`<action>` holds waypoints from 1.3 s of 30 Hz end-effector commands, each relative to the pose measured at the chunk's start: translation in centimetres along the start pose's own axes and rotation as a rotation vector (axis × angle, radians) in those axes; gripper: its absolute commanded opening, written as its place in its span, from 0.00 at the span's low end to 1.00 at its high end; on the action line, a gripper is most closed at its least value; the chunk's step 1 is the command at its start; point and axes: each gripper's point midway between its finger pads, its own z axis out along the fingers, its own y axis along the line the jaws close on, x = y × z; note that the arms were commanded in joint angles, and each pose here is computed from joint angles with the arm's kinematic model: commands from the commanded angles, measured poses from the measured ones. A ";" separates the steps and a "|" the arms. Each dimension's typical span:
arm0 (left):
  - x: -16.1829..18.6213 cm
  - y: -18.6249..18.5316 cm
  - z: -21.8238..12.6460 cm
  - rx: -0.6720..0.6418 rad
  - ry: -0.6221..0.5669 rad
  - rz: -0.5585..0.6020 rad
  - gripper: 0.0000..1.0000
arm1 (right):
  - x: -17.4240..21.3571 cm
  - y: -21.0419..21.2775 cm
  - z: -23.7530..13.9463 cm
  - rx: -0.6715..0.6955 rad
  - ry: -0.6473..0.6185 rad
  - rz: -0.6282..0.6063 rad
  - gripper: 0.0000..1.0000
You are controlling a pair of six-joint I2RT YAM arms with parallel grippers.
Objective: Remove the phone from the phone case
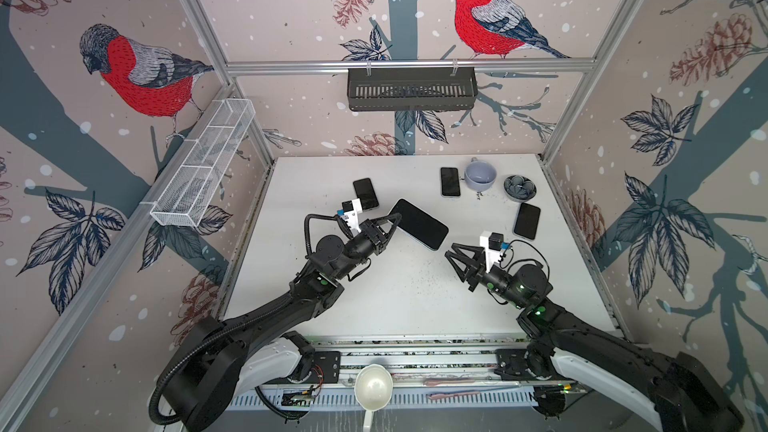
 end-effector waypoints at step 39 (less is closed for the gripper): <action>3.0 -5.0 -5.7 0.029 0.516 1.069 0.00 | -2.3 1.8 3.7 -0.088 0.228 -0.267 0.96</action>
